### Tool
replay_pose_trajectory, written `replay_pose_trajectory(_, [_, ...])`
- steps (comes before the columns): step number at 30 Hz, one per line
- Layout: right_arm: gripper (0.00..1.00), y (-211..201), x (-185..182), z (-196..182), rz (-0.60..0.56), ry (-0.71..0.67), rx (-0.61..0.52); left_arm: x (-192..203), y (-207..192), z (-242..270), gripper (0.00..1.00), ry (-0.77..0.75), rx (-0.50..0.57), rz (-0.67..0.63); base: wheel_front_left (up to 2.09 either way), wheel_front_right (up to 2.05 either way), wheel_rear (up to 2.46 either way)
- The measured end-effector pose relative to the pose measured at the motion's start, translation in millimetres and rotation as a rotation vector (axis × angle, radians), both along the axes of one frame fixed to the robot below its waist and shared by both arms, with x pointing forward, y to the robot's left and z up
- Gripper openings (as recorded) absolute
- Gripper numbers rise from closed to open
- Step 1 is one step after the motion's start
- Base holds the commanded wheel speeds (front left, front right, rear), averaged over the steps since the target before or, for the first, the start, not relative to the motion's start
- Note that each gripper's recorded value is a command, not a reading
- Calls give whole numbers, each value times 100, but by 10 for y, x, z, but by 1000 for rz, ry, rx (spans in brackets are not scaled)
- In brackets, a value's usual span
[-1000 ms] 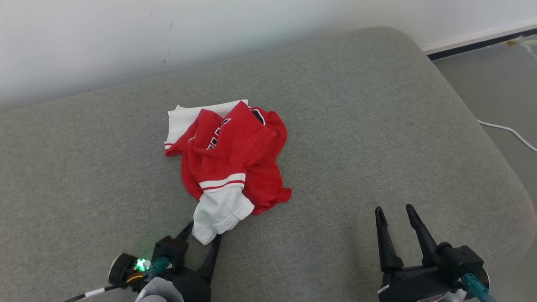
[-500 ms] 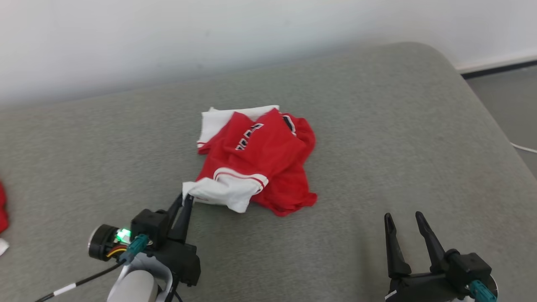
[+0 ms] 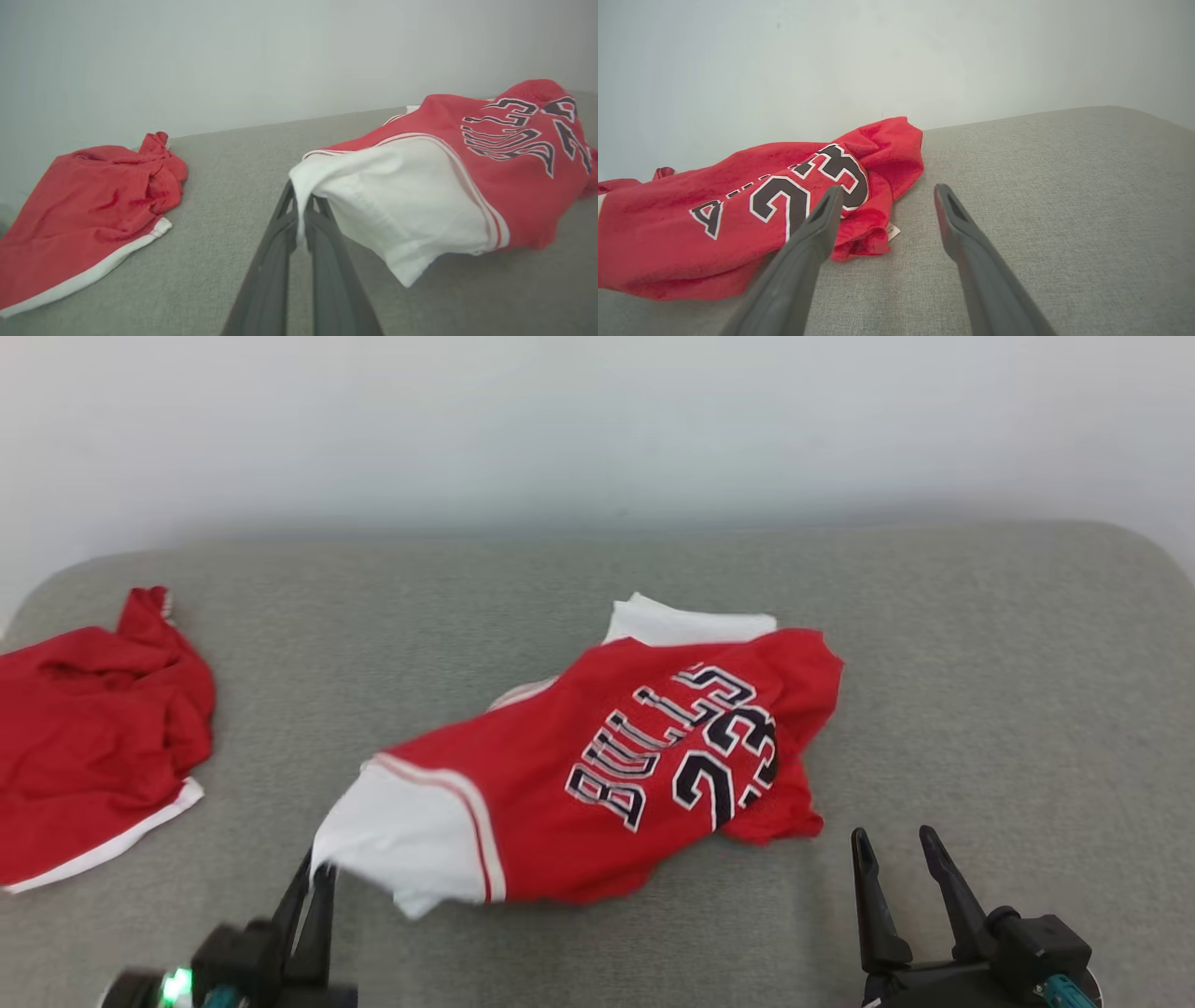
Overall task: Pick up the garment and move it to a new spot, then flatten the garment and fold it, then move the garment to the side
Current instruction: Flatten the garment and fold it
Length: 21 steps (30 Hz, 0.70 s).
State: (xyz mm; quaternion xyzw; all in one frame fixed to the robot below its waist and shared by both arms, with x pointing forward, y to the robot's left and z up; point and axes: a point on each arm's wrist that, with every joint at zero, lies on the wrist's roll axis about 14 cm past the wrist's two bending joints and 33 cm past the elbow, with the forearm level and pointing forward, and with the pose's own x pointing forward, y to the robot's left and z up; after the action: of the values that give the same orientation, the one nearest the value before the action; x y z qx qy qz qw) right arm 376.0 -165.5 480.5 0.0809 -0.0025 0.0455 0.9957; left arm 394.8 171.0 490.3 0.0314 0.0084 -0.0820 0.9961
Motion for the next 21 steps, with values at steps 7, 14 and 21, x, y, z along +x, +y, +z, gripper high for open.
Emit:
replay_pose_trajectory(7, [100,171,61,35,51,-11,3,-608,244,-466,0,164,-78,141,0,0,0])
replay_pose_trajectory(14, [100,158,63,48,47,-15,-4,-895,196,-851,0,296,-159,185,0,0,0])
replay_pose_trajectory(21, [100,190,77,53,58,-17,-6,-920,456,-874,100,280,-139,256,0,0,0])
